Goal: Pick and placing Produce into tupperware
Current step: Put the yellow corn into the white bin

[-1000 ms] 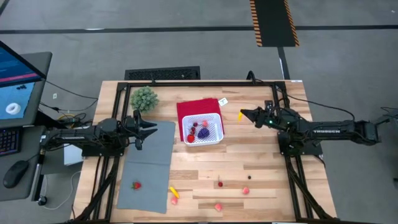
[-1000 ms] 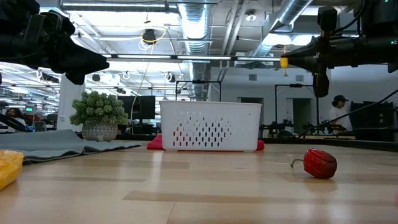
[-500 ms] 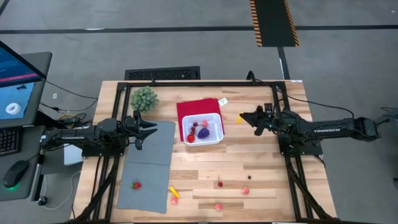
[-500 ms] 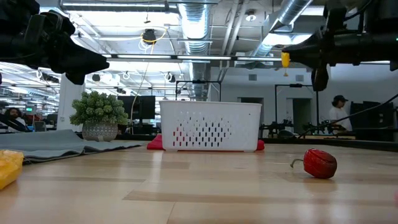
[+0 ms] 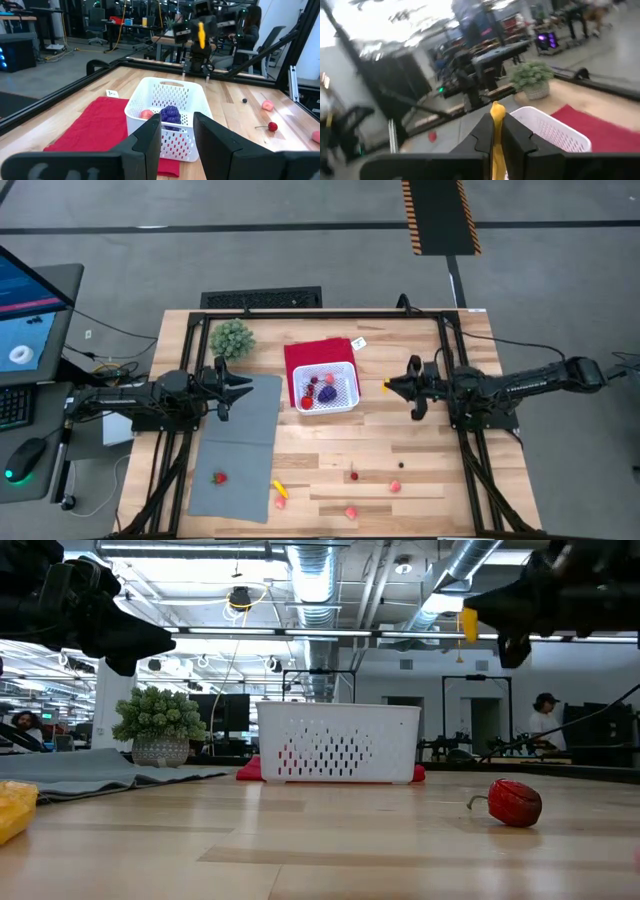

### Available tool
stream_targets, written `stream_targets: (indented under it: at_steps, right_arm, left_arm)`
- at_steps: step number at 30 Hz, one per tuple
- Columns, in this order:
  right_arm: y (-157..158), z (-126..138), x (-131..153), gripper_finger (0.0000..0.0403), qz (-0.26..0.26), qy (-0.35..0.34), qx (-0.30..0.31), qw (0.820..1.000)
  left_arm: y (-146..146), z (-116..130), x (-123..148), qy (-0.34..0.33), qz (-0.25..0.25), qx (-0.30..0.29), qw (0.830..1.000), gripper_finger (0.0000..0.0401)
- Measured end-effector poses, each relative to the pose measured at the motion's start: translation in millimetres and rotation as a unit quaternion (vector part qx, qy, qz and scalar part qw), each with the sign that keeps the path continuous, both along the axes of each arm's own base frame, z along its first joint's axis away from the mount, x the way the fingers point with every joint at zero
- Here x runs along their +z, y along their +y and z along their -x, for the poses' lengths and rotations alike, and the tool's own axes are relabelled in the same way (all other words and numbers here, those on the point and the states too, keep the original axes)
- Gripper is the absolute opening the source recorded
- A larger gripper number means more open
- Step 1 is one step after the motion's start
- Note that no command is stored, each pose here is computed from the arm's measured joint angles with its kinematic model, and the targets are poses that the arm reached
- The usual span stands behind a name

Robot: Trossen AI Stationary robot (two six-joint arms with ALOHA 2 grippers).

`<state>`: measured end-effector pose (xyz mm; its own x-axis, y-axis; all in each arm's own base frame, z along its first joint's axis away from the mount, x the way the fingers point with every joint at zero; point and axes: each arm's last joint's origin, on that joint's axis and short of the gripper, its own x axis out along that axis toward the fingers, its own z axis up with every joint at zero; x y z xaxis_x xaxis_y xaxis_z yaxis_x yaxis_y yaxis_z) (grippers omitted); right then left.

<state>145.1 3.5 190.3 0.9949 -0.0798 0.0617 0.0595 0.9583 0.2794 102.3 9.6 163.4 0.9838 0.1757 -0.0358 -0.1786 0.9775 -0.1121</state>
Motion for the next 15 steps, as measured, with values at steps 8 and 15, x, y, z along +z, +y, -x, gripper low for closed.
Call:
stream_targets:
  at_steps: [8, 15]
  right_arm:
    - [21.4, 2.3, 2.8, 0.0047, 0.205, -0.013, 0.056, 0.977]
    - [17.0, -7.2, -4.0, 0.0047, 0.331, 0.037, 0.014, 0.943]
  left_arm:
    - [0.0, 0.0, 0.0, 0.000, 0.000, 0.000, 1.000, 0.0104]
    - [0.0, 0.0, 0.0, 0.000, 0.000, 0.000, 1.000, 0.0104]
